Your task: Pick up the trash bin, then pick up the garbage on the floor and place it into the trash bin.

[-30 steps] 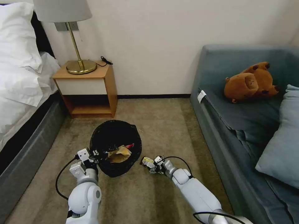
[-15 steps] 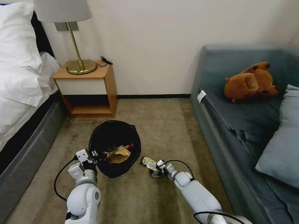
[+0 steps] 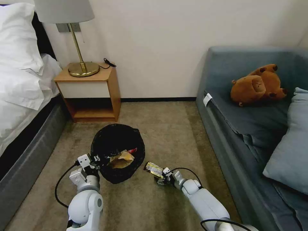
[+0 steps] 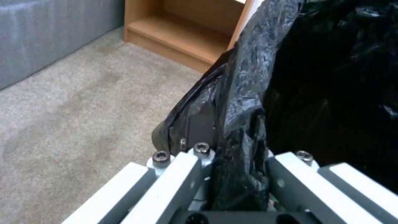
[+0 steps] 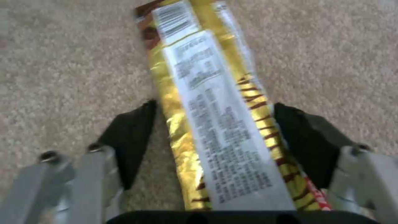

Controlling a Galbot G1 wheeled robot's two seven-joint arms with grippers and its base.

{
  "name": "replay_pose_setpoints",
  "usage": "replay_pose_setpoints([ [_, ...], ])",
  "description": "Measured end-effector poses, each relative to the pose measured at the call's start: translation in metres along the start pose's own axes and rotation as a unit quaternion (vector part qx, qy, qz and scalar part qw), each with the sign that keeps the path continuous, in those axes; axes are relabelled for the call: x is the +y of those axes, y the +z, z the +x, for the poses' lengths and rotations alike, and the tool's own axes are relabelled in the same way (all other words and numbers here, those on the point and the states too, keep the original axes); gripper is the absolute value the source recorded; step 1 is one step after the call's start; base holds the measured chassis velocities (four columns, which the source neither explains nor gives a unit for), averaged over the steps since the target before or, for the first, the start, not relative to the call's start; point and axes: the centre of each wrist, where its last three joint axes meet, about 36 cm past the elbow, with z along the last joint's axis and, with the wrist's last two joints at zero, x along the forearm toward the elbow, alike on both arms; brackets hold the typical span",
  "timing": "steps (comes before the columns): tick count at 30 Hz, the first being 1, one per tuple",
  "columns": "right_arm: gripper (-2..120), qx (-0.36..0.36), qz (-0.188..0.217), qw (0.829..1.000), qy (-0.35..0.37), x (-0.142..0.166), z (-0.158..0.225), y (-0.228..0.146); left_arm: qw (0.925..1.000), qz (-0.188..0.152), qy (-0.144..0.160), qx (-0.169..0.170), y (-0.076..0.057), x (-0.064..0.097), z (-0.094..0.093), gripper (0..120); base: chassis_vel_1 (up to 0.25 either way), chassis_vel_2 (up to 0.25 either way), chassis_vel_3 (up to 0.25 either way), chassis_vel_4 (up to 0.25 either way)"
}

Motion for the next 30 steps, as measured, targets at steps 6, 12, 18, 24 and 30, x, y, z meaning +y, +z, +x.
replay_pose_setpoints([
  [6, 51, -0.003, 0.001, 1.000, 0.000, 0.0004, 0.0007, 0.0018, 1.0000, 0.000, 0.001, -0.001, -0.0008, -0.0011, -0.0007, 1, 0.000, 0.000, 0.000, 0.000],
  [12, 37, -0.004, 0.002, 1.000, 0.001, 0.0005, 0.0011, 0.0026, 1.0000, 0.000, 0.002, -0.002, -0.0009, -0.0014, -0.0015, 1, 0.000, 0.000, 0.000, 0.000],
  [18, 17, -0.006, 0.002, 1.000, 0.013, 0.0000, 0.0017, 0.0038, 1.0000, -0.001, 0.000, -0.001, -0.0006, 0.0000, -0.0019, 1, 0.000, 0.000, 0.000, 0.000],
  [24, 0, -0.009, 0.004, 1.000, 0.019, 0.0016, 0.0018, 0.0045, 1.0000, -0.001, -0.001, -0.001, -0.0004, 0.0011, -0.0017, 1, 0.000, 0.000, 0.000, 0.000],
  [30, 0, -0.012, 0.003, 1.000, 0.022, 0.0018, 0.0040, 0.0056, 1.0000, 0.000, -0.002, -0.001, 0.0001, 0.0024, -0.0013, 1, 0.000, 0.000, 0.000, 0.000],
])
